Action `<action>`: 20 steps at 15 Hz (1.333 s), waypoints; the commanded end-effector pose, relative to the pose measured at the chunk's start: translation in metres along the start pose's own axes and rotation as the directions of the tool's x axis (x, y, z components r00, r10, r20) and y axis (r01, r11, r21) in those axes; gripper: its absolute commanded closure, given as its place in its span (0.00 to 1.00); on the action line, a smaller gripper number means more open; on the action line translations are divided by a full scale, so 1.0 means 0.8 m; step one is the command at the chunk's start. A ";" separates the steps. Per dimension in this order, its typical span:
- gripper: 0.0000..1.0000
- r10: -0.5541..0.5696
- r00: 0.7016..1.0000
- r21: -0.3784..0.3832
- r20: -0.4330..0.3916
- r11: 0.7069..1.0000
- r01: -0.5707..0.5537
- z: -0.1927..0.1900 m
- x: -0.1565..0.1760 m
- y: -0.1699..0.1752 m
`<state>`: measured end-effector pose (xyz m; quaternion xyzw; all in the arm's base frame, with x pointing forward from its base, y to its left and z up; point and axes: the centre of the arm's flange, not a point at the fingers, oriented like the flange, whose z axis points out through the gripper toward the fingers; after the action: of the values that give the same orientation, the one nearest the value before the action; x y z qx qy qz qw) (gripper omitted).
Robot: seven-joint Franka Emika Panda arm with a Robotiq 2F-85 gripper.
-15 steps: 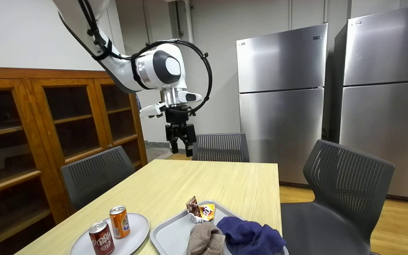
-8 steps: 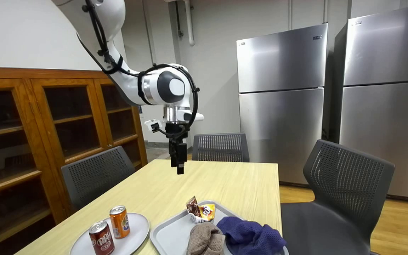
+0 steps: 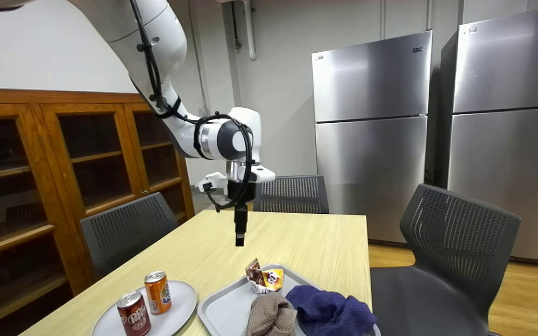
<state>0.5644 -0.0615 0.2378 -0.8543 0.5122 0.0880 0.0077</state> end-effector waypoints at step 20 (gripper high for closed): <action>0.00 0.207 0.976 -0.029 -0.067 0.977 -0.209 0.114 0.085 -0.076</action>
<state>0.6243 -0.0841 0.1381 -0.8086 0.5830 0.0739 -0.0281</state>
